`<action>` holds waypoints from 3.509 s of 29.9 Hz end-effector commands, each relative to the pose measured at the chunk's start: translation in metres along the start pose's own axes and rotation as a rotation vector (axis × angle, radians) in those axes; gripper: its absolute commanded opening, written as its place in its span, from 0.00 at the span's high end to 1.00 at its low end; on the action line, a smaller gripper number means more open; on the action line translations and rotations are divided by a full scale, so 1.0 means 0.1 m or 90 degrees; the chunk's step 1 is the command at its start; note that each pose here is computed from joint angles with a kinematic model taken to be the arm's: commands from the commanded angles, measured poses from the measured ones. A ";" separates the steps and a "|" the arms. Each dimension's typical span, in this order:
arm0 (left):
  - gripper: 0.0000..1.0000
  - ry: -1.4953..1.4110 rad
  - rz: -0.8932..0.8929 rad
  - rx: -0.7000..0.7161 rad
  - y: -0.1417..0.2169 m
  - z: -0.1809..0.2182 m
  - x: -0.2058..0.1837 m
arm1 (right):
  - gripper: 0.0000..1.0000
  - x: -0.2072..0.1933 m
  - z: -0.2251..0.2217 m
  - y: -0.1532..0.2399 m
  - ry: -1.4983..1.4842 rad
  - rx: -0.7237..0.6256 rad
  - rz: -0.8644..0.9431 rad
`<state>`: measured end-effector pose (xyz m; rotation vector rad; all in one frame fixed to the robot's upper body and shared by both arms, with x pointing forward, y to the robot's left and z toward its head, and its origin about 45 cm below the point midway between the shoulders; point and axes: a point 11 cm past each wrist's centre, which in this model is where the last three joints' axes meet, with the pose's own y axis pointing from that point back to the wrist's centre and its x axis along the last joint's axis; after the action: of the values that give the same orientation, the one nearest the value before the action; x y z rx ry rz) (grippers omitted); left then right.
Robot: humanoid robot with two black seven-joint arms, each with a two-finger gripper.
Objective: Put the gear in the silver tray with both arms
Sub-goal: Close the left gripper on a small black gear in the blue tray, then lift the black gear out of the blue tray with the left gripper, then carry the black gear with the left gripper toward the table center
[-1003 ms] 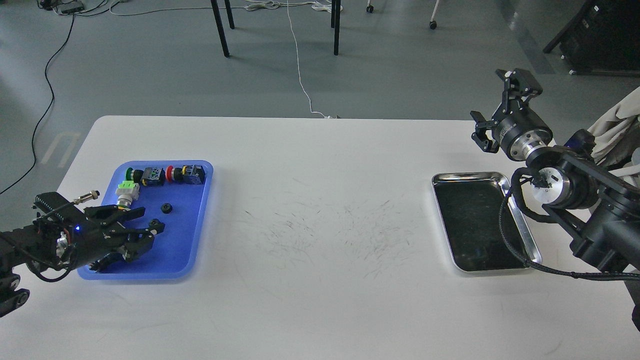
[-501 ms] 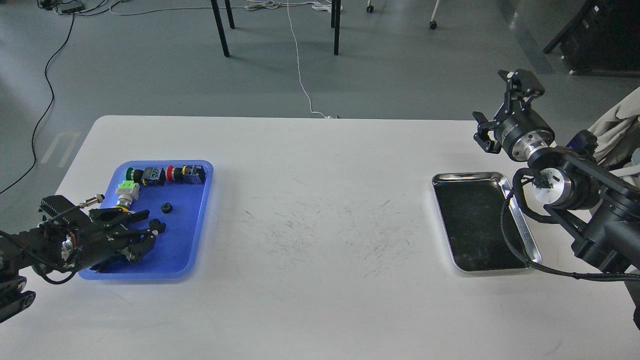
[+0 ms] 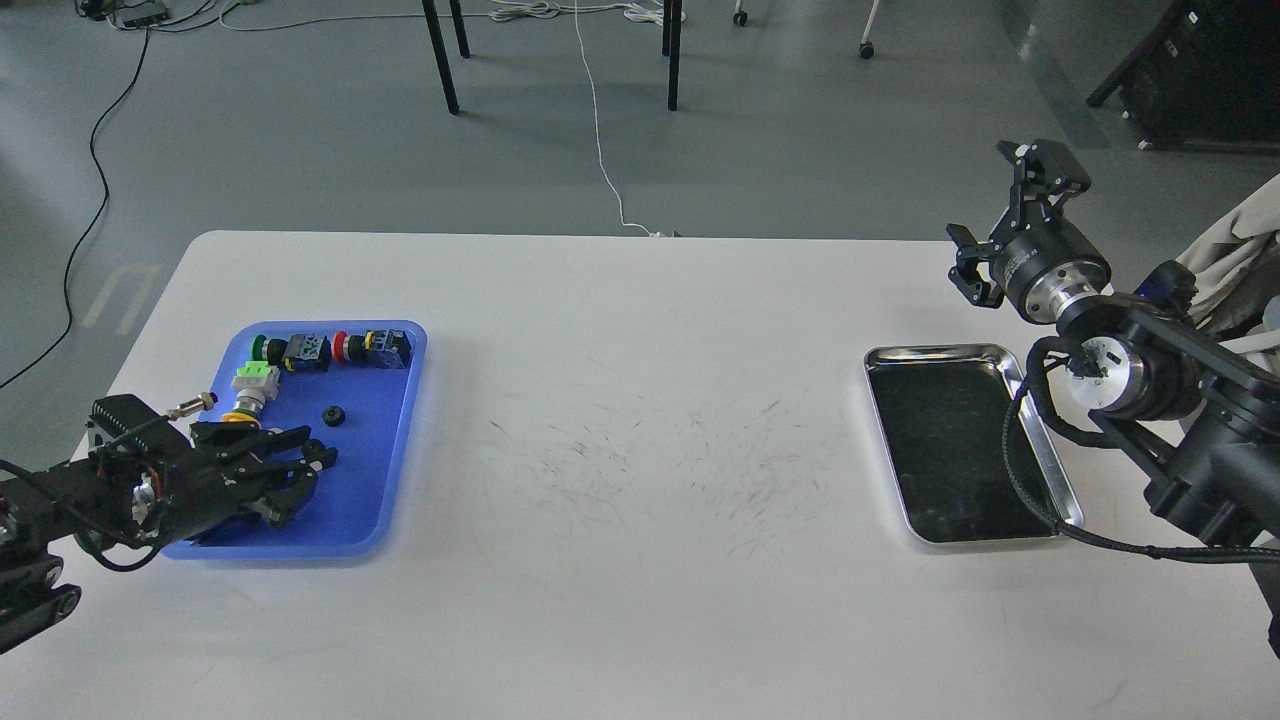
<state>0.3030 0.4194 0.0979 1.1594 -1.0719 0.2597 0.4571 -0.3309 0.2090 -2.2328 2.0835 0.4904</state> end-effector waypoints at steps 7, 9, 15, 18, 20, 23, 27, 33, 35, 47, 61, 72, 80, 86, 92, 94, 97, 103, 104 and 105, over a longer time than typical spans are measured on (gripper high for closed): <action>0.68 -0.001 -0.004 -0.004 -0.01 0.02 -0.03 | 0.01 -0.01 0.00 0.00 0.000 0.000 -0.001; 0.73 -0.001 -0.007 -0.006 0.00 0.03 -0.05 | 0.01 -0.01 0.00 0.00 0.000 0.000 -0.001; 0.82 -0.001 -0.014 -0.006 0.03 0.03 -0.07 | 0.01 -0.03 0.01 -0.01 -0.002 0.000 -0.003; 0.87 -0.002 -0.016 -0.003 0.09 0.00 -0.07 | 0.01 -0.04 0.01 -0.01 -0.002 0.000 -0.004; 0.87 -0.002 -0.014 0.003 0.15 -0.05 -0.04 | 0.01 -0.04 0.01 -0.01 -0.002 0.000 -0.004; 0.87 -0.005 -0.013 0.013 0.25 -0.12 0.00 | 0.01 -0.04 0.01 -0.01 -0.002 0.000 -0.004; 0.88 -0.007 0.004 0.014 0.32 -0.16 0.17 | 0.01 -0.04 0.01 -0.01 -0.001 0.000 -0.004; 0.88 0.013 0.079 0.019 0.23 -0.27 0.96 | 0.01 -0.04 0.00 -0.01 -0.001 0.001 -0.006; 0.88 0.011 0.111 0.006 0.17 -0.25 1.36 | 0.01 -0.03 -0.03 -0.01 0.000 0.003 -0.005; 0.88 -0.024 0.153 -0.189 -0.75 0.88 2.36 | 0.01 -0.02 -0.29 -0.06 0.029 0.020 -0.008; 0.88 -0.051 0.086 -0.379 -1.62 2.57 2.21 | 0.01 -0.09 -0.77 -0.17 0.007 0.057 -0.007; 0.88 -0.061 0.045 -0.344 -1.88 2.64 1.97 | 0.01 -0.05 -0.76 -0.17 -0.005 0.052 0.001; 0.87 -0.052 0.035 -0.302 -1.93 2.42 1.86 | 0.01 -0.03 -0.76 -0.17 -0.004 0.053 0.004; 0.87 -0.062 0.006 -0.310 -1.93 2.46 1.66 | 0.01 -0.03 -0.75 -0.17 -0.002 0.051 0.005; 0.87 -0.071 -0.001 -0.325 -1.91 2.53 1.61 | 0.01 -0.03 -0.73 -0.17 -0.001 0.049 0.004; 0.87 -0.071 0.001 -0.331 -1.91 2.57 1.61 | 0.01 -0.01 -0.73 -0.16 0.001 0.048 0.007; 0.87 -0.071 0.008 -0.352 -1.88 2.67 1.62 | 0.01 0.03 -0.71 -0.16 0.002 0.047 0.013; 0.86 -0.069 0.011 -0.371 -1.86 2.77 1.62 | 0.01 0.03 -0.72 -0.17 0.005 0.048 0.015; 0.86 -0.068 0.014 -0.372 -1.86 2.77 1.62 | 0.01 0.03 -0.72 -0.17 0.005 0.048 0.014; 0.86 -0.067 0.019 -0.373 -1.86 2.78 1.64 | 0.01 0.03 -0.72 -0.17 0.006 0.048 0.014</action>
<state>0.3576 0.0525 0.1121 0.6460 -1.1561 -0.1068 0.4875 -0.3507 0.2721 -2.1750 2.0977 0.4009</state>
